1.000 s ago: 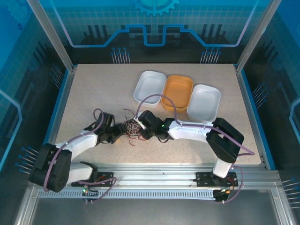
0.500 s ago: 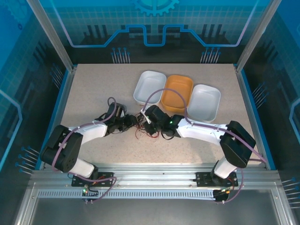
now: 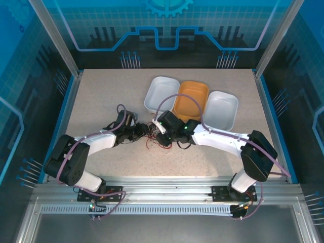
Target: Untangle the cables
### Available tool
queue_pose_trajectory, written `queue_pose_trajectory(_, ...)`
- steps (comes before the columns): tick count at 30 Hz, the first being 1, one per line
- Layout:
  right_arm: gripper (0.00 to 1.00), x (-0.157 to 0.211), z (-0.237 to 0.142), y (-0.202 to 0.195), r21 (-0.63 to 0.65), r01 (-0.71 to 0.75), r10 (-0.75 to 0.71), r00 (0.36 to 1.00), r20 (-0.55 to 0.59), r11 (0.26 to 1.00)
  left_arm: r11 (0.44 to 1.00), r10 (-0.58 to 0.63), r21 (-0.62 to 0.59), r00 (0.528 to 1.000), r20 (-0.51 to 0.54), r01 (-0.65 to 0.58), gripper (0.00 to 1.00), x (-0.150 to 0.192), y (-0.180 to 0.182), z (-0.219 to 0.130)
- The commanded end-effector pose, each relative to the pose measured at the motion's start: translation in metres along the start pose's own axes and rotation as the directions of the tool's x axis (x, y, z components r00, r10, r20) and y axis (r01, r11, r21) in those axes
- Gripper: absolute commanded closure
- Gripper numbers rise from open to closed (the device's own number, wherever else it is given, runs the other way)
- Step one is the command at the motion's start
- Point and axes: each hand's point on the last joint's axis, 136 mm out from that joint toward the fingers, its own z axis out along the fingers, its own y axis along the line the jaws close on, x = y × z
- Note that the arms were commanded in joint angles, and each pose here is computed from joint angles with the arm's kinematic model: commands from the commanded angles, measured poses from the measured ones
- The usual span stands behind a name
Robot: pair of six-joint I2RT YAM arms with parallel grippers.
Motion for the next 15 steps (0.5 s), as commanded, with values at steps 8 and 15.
queue_pose_trajectory(8,0.5,-0.009,0.02,-0.007,0.047,0.227,-0.223,0.972,-0.071,0.973,0.999,0.032,0.018,0.999,-0.02,-0.032,0.7,0.004,-0.009,-0.005)
queue_pose_trajectory(15,0.48,0.004,0.037,-0.013,0.064,0.262,-0.254,0.96,-0.12,0.963,0.999,0.03,0.019,0.999,-0.018,-0.03,0.7,0.003,-0.01,-0.004)
